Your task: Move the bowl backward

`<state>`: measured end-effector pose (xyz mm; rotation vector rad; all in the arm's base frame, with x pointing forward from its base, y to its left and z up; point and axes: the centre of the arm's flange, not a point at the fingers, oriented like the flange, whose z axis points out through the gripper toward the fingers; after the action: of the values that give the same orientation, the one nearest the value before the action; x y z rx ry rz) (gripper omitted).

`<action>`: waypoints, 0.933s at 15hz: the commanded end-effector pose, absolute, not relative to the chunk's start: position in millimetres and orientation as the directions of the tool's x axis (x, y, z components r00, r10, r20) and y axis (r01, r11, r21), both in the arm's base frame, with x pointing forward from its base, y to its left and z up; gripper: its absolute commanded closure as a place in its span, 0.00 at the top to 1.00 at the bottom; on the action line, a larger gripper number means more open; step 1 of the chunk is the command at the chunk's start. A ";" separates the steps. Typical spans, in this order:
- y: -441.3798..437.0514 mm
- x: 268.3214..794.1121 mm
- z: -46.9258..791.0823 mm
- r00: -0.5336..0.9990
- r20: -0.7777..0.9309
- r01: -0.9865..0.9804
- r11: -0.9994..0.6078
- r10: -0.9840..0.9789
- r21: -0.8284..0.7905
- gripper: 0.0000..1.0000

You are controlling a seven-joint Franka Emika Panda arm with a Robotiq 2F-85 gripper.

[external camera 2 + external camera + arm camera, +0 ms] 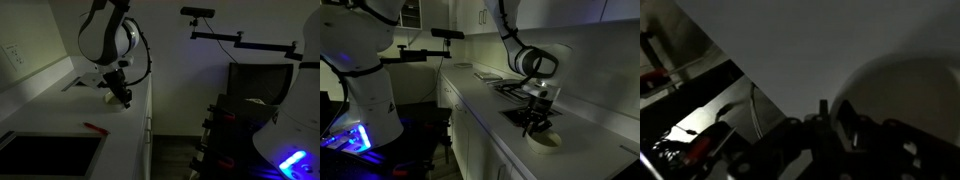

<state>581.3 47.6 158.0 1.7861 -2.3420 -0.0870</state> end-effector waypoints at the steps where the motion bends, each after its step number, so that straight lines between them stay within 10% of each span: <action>1: 54.4 587.2 165.5 -0.274 0.167 -0.942 0.300 -0.947 0.152 0.03; 14: 120.8 639.3 200.6 -0.164 0.198 -0.985 0.170 -0.966 0.012 0.03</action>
<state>623.2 111.8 198.9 1.9498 -2.2877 0.1323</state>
